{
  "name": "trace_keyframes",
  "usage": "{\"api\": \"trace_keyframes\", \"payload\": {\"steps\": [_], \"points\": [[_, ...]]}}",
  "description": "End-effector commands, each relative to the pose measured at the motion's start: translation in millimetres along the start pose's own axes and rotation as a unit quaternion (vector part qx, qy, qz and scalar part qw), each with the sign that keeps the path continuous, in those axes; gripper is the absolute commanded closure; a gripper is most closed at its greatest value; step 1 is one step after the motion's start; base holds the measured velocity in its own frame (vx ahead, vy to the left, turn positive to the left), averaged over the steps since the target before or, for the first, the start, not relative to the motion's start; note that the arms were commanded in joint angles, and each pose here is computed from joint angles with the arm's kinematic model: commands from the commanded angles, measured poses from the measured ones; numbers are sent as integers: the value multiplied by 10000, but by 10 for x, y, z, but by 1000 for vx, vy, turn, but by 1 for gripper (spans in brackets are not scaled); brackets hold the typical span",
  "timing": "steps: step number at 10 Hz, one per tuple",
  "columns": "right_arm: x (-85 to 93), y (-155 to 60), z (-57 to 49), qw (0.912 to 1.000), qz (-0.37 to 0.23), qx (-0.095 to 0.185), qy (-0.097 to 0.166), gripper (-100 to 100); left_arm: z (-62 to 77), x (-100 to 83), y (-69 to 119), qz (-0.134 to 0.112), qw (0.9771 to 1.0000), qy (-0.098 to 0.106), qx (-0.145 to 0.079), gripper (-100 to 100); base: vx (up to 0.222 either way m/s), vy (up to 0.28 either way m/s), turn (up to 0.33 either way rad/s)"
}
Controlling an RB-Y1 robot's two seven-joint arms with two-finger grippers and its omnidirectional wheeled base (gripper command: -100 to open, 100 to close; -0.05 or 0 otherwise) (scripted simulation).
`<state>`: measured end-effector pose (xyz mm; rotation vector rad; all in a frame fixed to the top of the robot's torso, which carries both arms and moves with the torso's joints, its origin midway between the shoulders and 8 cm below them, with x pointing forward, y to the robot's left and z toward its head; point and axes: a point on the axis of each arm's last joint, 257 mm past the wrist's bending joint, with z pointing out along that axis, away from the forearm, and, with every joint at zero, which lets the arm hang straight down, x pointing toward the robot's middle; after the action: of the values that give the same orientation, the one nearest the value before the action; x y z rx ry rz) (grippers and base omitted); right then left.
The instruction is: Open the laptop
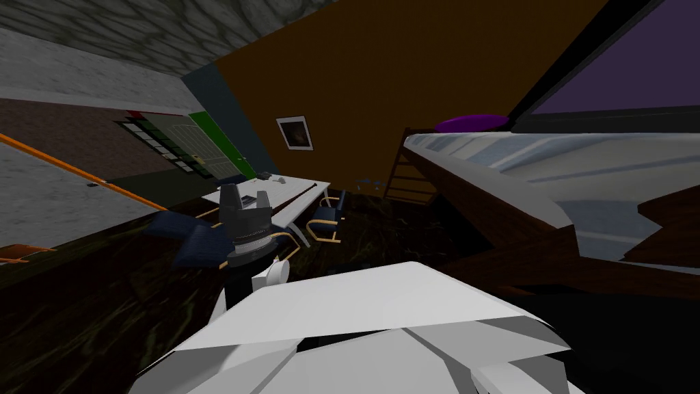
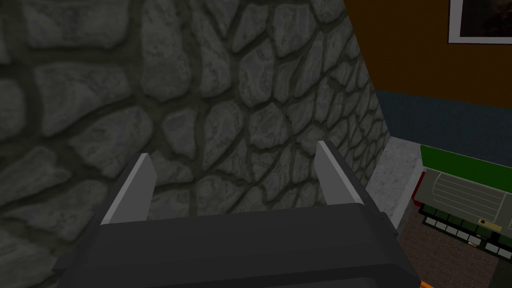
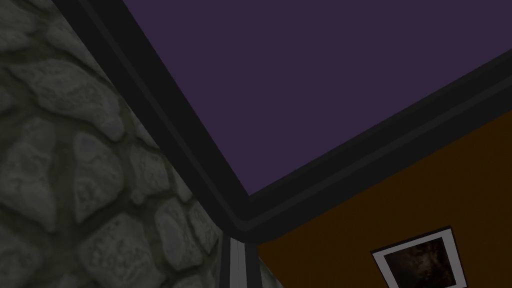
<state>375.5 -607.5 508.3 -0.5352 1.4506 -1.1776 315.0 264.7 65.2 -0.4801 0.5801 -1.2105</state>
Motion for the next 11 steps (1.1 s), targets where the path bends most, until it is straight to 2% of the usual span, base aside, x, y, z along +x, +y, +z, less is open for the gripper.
{"api": "trace_keyframes", "payload": {"steps": [1, 2, 3, 4, 5, 6, 7, 8, 9, 10, 11], "points": [[170, -176, 22, 9993, -65, 349, -92, 100, 0, 0, 0, 1, 10000, 0, -1, 0, -73, 87, 108], [304, -105, 65, 9995, -9, 297, -64, 100, 0, 0, 0, 0, 10000, 0, 0, 0, -68, 69, 62], [363, -250, 49, 9984, -45, 555, -114, 100, 0, 0, 0, 0, 10000, 0, 0, 0, -78, 92, 117], [477, -188, 86, 9986, -20, 517, -84, 100, 0, 0, 0, 0, 10000, 0, 0, 0, -76, 71, 57], [538, -342, 57, 9968, -62, 789, -112, 100, 0, 0, 0, 0, 10000, 0, 0, 0, -82, 79, 124], [668, -262, 100, 9972, -23, 739, -77, 100, 0, 0, 0, 0, 10000, 0, 0, 0, -62, 63, 68], [764, -401, 69, 9949, -71, 1007, -73, 100, 0, 0, 0, 1, 10000, 0, -1, 0, -69, 79, 145], [878, -327, 108, 9954, -16, 962, -41, 100, 0, 0, 0, 0, 10000, 0, 0, 0, -65, 64, 54], [981, -465, 66, 9924, -61, 1233, -12, 100, 0, 0, 0, 1, 10000, 0, -1, 0, -88, 57, 117], [1105, -378, 109, 9930, -1, 1182, 25, 100, 0, 0, 0, 0, 10000, 0, 0, 0, -65, 61, 64], [1223, -514, 55, 9894, -47, 1450, 89, 100, 0, 0, 0, 1, 10000, 0, -1, 0, -67, 98, 121]]}}
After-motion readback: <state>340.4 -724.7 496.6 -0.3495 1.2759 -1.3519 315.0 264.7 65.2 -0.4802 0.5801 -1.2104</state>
